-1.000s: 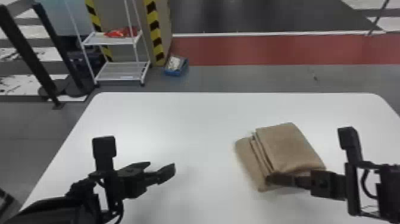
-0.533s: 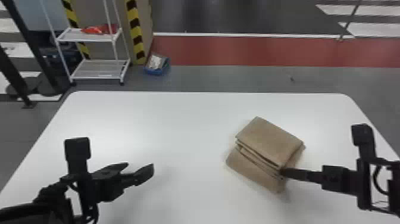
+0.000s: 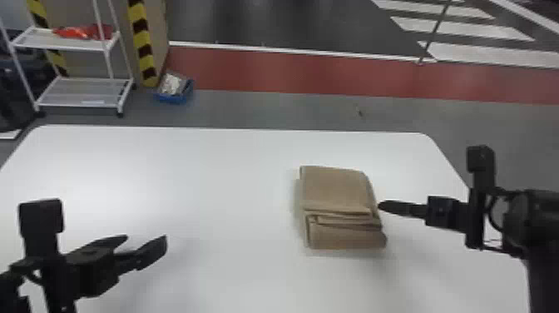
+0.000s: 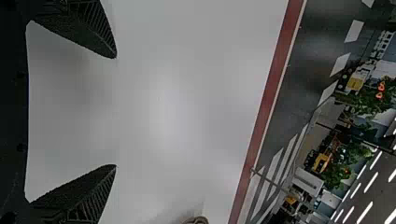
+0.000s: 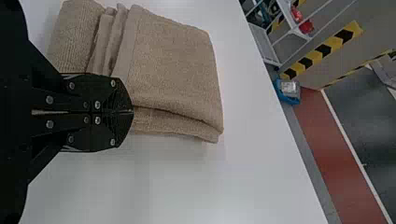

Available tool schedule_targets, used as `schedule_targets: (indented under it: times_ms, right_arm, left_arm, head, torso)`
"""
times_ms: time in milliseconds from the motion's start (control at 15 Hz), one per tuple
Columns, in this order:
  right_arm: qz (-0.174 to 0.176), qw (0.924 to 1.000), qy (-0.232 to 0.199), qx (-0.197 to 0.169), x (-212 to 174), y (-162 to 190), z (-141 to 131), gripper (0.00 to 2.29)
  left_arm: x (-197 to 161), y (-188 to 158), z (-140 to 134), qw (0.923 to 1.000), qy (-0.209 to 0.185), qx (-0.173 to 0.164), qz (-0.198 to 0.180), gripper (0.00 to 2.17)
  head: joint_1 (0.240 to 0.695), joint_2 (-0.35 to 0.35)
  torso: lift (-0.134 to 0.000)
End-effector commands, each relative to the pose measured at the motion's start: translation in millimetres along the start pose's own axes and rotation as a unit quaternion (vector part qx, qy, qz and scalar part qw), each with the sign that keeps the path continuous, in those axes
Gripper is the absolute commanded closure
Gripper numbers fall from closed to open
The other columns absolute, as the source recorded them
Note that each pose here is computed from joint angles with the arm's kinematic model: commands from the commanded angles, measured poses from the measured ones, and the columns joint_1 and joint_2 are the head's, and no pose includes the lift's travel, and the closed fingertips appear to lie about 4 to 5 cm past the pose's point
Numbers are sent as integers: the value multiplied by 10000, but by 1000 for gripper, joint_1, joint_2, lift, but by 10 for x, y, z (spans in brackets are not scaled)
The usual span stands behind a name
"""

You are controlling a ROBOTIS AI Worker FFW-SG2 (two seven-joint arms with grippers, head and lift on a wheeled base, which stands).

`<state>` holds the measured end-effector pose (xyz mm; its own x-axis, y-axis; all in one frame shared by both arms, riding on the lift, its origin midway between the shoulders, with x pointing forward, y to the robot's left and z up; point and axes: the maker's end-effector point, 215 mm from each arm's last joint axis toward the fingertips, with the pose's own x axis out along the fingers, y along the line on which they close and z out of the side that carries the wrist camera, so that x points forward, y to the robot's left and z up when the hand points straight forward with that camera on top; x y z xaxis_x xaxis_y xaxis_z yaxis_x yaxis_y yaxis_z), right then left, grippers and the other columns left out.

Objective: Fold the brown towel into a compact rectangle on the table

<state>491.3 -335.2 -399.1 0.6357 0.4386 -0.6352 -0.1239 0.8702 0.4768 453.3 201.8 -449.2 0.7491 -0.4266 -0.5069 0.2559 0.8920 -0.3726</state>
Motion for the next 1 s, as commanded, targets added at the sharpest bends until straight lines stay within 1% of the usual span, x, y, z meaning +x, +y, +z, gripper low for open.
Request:
schedule_targets:
  times_ms: [0, 67, 133, 200, 267, 333, 400, 467, 533, 667, 733, 867, 933]
  right_arm:
    - [233, 9986, -207, -418, -418, 184, 216, 1582]
    - [467, 9965, -253, -648, -555, 338, 261, 1264]
    - [612, 9935, -299, -913, -658, 499, 293, 687]
    - [543, 9920, -226, -1115, -680, 547, 281, 286]
    - [429, 9902, -29, -1326, -626, 569, 236, 235]
    - [319, 9857, 182, -1647, -524, 619, 177, 232]
    - [195, 9756, 370, -2157, -423, 671, 133, 201]
    - [47, 9654, 567, -2546, -318, 689, 70, 184]
    - [-80, 9574, 750, -2789, -218, 694, -6, 184]
    - [-99, 9502, 933, -2973, -88, 782, -61, 184]
    - [-92, 9454, 1068, -3078, -42, 830, -101, 184]
    - [-388, 9273, 1324, -3480, 40, 799, -143, 181]
    - [-462, 9190, 1387, -3661, 63, 810, -135, 181]
  left_arm:
    - [-30, 38, -8, 10000, -17, -41, 36, 36]
    - [-33, 46, -6, 10000, -20, -44, 43, 36]
    - [-25, 33, 1, 10000, -22, -36, 36, 36]
    - [-5, 0, 34, 10000, -40, -13, 3, 36]
    - [12, -35, 36, 10000, -35, 3, -24, 36]
    - [22, -61, 32, 10000, -28, 11, -53, 36]
    - [20, -61, 22, 10000, -21, 8, -51, 36]
    - [9, -37, 17, 10000, -21, -3, -30, 36]
    - [-5, -6, 13, 10000, -24, -17, -1, 36]
    - [-18, 24, 19, 10000, -33, -27, 26, 36]
    - [-20, 25, 9, 10000, -26, -30, 28, 36]
    - [-30, 48, 13, 10000, -33, -37, 48, 36]
    - [-34, 61, 10, 10000, -34, -51, 56, 36]
  head:
    - [695, -159]
    - [695, -154]
    - [695, -149]
    - [695, -142]
    - [695, -142]
    - [695, -142]
    - [695, -141]
    - [695, -138]
    - [695, -122]
    - [695, -106]
    - [695, -96]
    - [695, -77]
    - [695, -69]
  torso:
    - [-124]
    - [-124]
    - [-124]
    - [-124]
    - [-124]
    - [-124]
    - [-124]
    - [-124]
    - [-124]
    - [-124]
    - [-124]
    - [-124]
    - [-124]
